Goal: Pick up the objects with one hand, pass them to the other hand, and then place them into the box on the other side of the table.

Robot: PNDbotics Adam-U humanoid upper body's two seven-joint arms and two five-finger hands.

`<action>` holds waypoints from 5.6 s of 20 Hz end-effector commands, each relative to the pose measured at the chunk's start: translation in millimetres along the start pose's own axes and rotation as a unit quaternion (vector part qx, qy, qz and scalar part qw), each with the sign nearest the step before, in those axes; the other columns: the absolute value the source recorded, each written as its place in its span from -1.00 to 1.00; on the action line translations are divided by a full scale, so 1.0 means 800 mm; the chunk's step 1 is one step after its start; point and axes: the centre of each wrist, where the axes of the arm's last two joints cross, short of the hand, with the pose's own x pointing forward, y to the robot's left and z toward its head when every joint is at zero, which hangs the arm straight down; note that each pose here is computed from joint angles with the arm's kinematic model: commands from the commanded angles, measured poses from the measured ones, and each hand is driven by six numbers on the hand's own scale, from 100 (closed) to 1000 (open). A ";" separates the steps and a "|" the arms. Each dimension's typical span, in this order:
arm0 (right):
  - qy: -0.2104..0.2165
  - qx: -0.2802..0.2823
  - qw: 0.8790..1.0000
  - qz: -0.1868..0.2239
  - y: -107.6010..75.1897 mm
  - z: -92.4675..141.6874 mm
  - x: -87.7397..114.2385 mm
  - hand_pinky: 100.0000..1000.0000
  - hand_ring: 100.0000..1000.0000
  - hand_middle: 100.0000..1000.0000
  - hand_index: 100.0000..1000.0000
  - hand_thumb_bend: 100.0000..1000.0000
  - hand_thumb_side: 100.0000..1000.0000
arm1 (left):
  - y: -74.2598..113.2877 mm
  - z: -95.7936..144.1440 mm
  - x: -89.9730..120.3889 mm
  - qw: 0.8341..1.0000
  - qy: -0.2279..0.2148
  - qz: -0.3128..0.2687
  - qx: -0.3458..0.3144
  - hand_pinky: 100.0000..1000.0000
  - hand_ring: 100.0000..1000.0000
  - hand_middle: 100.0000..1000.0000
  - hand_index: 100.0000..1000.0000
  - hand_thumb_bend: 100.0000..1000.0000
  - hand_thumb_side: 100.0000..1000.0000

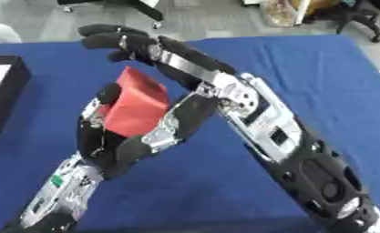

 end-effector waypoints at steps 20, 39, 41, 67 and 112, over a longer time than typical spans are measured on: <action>0.020 -0.265 0.954 0.141 -0.114 0.085 0.027 0.76 0.95 0.83 0.86 0.29 0.07 | 0.055 0.079 0.056 0.971 -0.070 -0.113 0.196 0.63 -0.59 -0.82 -0.12 -1.00 0.44; 0.123 -0.211 0.962 0.120 -0.059 0.123 -0.003 0.76 1.00 0.84 0.85 0.33 -0.06 | 0.088 0.214 0.271 0.688 0.042 -0.518 0.506 0.55 -0.74 -0.99 -0.15 -1.00 -0.14; 0.124 -0.203 0.964 0.118 -0.056 0.123 -0.004 0.76 1.00 0.84 0.85 0.33 -0.06 | 0.101 0.230 0.285 0.622 0.082 -0.545 0.556 0.53 -0.74 -0.99 -0.14 -1.00 -0.19; 0.134 -0.160 0.972 0.107 -0.041 0.125 -0.009 0.77 1.00 0.84 0.85 0.31 -0.06 | 0.232 0.367 0.231 0.159 0.533 -0.591 0.585 0.27 -0.48 -0.77 0.02 -0.77 -1.00; 0.143 -0.153 0.972 0.107 -0.035 0.130 -0.011 0.78 1.00 0.85 0.86 0.30 -0.07 | 0.168 0.293 0.290 0.282 0.130 -0.620 0.720 1.00 0.63 0.64 0.96 -0.39 0.81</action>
